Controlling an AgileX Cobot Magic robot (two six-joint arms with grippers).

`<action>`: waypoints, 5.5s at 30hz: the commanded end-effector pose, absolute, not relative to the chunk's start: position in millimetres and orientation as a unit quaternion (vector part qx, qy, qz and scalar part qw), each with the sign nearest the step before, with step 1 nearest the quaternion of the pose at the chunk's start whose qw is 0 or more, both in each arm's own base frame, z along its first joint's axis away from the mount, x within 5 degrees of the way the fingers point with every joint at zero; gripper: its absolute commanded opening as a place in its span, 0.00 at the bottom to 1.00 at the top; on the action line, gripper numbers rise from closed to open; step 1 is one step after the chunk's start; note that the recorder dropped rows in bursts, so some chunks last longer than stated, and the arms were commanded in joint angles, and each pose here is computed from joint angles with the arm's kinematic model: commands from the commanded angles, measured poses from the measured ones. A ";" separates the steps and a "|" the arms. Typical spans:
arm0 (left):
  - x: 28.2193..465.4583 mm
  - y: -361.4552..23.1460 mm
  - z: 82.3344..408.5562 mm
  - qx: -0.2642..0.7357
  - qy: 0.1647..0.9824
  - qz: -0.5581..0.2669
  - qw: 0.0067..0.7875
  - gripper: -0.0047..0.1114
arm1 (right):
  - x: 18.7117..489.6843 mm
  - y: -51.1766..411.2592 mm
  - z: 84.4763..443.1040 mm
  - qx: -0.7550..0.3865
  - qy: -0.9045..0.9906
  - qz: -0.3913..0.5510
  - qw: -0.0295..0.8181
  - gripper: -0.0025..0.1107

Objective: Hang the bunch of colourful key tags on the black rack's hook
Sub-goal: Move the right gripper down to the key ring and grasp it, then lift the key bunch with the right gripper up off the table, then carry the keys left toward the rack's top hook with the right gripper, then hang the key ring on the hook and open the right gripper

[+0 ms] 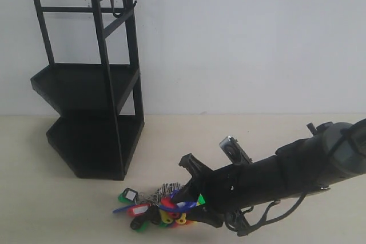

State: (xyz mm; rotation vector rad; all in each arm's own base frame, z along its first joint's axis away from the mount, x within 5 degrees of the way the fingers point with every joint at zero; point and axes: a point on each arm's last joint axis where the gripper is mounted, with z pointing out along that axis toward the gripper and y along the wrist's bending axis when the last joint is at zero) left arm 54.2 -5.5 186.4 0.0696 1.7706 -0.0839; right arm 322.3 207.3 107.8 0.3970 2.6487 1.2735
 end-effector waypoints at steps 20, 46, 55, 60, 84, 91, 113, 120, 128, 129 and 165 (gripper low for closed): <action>54.4 -5.4 187.4 0.030 0.773 -0.036 0.633 0.08 | 339.2 210.0 93.8 0.137 0.899 0.400 0.112 0.12; 54.4 -5.4 187.4 0.030 0.773 -0.036 0.633 0.08 | 314.1 182.6 279.1 -0.203 0.842 0.290 0.407 0.02; 54.4 -5.4 187.4 0.030 0.773 -0.036 0.633 0.08 | 289.1 165.3 331.8 -0.228 0.823 0.253 0.455 0.02; 54.4 -5.4 187.4 0.030 0.773 -0.036 0.633 0.08 | 280.8 170.4 337.1 -0.279 0.814 0.227 0.457 0.02; 54.4 -5.4 187.4 0.030 0.773 -0.036 0.633 0.08 | 283.8 179.6 353.7 -0.232 0.795 0.203 0.522 0.02; 54.4 -5.4 187.4 0.030 0.773 -0.036 0.633 0.08 | 278.1 189.7 356.4 -0.263 0.783 0.195 0.530 0.02; 54.4 -5.4 187.4 0.030 0.773 -0.036 0.633 0.08 | 295.4 213.9 347.0 -0.256 0.742 0.178 0.594 0.02; 54.4 -5.4 187.4 0.030 0.773 -0.036 0.633 0.08 | 318.1 229.5 348.2 -0.251 0.733 0.178 0.606 0.02; 54.4 -5.4 187.4 0.030 0.773 -0.036 0.633 0.08 | 337.5 260.0 350.5 -0.277 0.699 0.164 0.639 0.02; 54.4 -5.4 187.4 0.030 0.773 -0.036 0.633 0.08 | 340.1 264.5 349.8 -0.282 0.695 0.162 0.641 0.02; 54.4 -5.4 187.4 0.030 0.773 -0.036 0.633 0.08 | 354.3 306.4 329.0 -0.299 0.667 0.157 0.664 0.02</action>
